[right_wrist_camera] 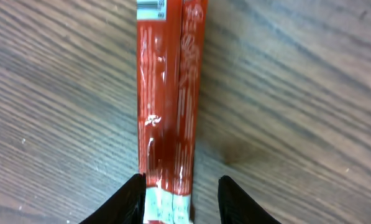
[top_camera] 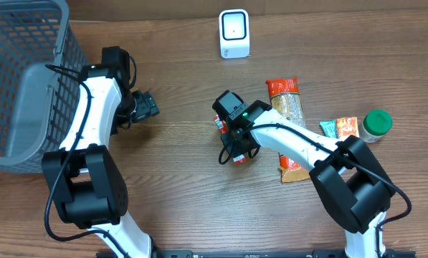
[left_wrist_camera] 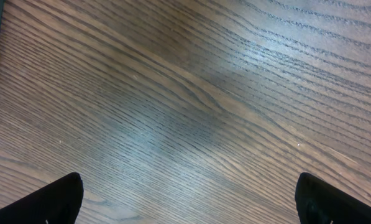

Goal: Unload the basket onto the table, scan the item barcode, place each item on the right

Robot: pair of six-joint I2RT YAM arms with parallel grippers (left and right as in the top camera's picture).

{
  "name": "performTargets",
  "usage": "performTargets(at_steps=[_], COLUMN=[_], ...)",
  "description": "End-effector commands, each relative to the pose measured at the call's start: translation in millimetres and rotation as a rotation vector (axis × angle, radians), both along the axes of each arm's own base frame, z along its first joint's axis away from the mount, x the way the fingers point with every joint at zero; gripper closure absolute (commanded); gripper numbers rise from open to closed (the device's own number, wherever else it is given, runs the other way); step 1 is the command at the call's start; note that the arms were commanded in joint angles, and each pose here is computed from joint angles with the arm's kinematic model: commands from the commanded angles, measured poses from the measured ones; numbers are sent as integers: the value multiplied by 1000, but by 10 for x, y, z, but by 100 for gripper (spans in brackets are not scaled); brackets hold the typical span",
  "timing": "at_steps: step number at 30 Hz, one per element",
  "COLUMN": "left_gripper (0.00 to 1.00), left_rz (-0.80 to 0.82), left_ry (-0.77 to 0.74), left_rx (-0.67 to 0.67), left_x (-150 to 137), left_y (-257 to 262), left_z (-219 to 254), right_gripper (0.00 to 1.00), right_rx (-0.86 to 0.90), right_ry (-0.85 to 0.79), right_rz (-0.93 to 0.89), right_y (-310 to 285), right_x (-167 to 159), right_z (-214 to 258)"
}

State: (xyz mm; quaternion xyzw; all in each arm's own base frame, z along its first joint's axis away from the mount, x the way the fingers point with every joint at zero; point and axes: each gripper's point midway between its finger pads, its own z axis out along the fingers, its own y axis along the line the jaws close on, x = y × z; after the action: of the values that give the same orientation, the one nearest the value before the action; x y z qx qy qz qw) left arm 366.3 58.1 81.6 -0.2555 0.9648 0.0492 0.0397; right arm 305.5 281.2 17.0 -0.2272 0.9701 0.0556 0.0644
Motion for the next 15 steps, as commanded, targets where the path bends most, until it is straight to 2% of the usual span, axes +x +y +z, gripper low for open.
performTargets(at_steps=[1, 15], left_gripper=[0, 0], left_rz=[-28, -29], left_ry=[-16, -16], left_rx=[9, 9], left_x=[12, 14], left_y=[2, -1], left_z=[65, 65], right_gripper=[61, 66], right_rx=[29, 31], right_ry=[-7, -12], right_rz=[2, -47], right_y=[58, 54], right_x=[-38, -22], right_z=[66, -35])
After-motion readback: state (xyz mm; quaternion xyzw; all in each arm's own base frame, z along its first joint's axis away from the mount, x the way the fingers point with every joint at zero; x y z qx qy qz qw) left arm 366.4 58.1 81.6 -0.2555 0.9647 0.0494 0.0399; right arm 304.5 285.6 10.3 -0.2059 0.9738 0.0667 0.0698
